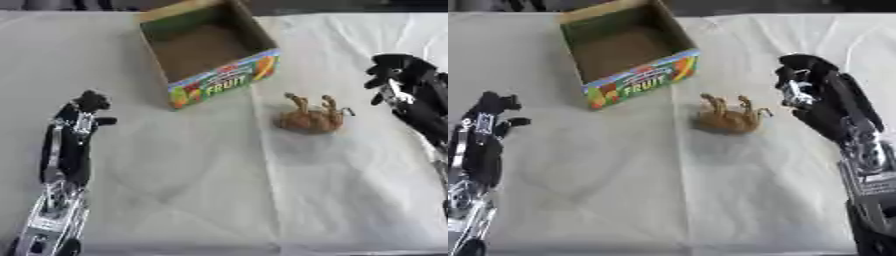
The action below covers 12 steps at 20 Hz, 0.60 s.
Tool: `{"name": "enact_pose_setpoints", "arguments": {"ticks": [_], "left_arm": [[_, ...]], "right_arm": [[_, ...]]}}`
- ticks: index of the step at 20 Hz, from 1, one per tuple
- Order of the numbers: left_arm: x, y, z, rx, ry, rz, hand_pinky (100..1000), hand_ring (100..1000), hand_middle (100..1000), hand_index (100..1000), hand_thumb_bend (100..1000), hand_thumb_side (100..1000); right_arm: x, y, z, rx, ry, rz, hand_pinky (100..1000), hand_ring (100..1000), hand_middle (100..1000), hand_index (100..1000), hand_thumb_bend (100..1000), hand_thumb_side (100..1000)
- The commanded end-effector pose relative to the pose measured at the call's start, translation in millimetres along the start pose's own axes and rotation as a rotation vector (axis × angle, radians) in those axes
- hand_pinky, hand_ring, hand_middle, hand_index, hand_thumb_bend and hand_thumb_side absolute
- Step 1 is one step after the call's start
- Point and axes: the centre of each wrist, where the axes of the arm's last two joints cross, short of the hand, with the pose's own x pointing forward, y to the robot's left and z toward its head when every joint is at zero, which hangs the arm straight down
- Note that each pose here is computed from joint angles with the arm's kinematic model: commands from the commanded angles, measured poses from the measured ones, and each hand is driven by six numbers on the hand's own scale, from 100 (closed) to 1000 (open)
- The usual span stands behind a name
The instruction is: Pick up objects on the table and place them in the box.
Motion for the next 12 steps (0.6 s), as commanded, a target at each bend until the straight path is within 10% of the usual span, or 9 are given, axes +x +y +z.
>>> {"name": "enact_pose_setpoints", "arguments": {"ticks": [1, 12], "left_arm": [[4.6, 1.9, -3.1, -0.002, -0.019, -0.004, 614, 874, 539, 625, 560, 683], [5.1, 2.2, -3.3, -0.003, -0.021, -0.006, 614, 873, 536, 624, 556, 682]], "right_arm": [[3.3, -5.1, -1.6, -0.002, -0.014, 0.022, 448, 625, 647, 791, 100, 559], [6.6, -12.4, -3.8, 0.020, -0.027, 0.091, 482, 684, 706, 819, 100, 530]]}}
